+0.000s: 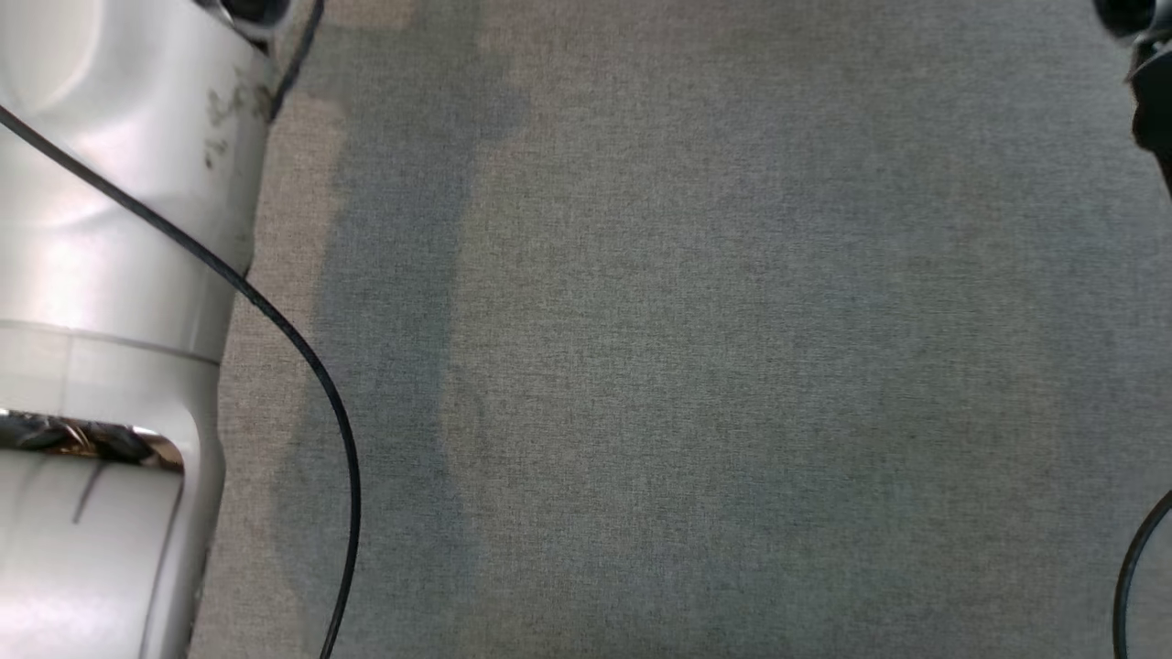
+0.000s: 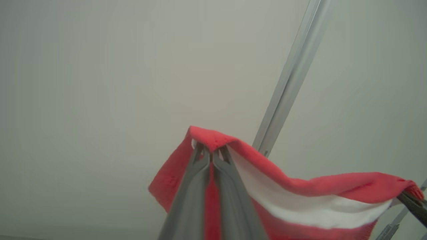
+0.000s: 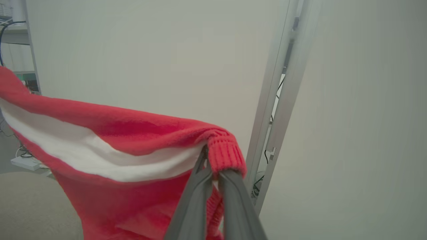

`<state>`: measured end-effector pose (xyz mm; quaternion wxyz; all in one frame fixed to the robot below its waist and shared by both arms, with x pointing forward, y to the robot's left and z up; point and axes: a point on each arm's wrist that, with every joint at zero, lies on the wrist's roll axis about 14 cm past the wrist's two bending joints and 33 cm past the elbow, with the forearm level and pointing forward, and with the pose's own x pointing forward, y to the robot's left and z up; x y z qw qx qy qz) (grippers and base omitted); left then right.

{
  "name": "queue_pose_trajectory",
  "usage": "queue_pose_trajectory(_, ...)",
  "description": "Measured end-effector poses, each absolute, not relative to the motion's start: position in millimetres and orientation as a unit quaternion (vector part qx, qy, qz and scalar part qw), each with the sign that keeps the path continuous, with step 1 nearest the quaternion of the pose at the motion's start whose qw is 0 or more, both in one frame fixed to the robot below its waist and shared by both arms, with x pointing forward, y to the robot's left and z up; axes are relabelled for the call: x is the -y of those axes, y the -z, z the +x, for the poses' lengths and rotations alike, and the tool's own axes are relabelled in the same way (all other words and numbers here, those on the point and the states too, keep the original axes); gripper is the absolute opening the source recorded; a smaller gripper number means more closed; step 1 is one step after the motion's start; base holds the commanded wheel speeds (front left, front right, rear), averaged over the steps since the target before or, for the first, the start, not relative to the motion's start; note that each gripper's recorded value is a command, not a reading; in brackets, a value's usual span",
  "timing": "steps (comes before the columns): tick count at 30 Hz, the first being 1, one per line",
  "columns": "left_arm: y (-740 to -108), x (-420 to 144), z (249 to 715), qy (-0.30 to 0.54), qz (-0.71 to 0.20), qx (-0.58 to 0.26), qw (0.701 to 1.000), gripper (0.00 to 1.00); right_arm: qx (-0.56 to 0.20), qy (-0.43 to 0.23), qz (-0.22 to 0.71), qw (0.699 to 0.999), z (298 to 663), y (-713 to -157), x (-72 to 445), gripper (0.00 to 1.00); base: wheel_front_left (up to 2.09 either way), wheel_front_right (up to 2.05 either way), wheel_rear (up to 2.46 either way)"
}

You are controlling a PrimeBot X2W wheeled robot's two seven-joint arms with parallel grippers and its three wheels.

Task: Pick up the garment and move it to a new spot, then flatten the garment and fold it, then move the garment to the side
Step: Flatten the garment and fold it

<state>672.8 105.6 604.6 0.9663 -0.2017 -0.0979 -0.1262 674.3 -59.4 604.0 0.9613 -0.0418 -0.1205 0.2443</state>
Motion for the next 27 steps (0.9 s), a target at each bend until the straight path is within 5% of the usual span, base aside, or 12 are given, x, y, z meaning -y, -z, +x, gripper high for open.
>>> queue_pose_trajectory(13, -476, -100, 630, 0.117, -0.181, -0.063, 0.975, 0.0, -0.053, -0.27, 0.016, 0.961, 630, -475, 48, 0.0, 0.0, 0.0, 0.0)
queue_pose_trajectory(27, -438, -101, 555, 0.102, -0.197, -0.141, 0.965, 0.0, -0.227, -0.299, 0.129, 0.918, 542, -444, 48, 0.0, 0.0, 0.0, 0.0)
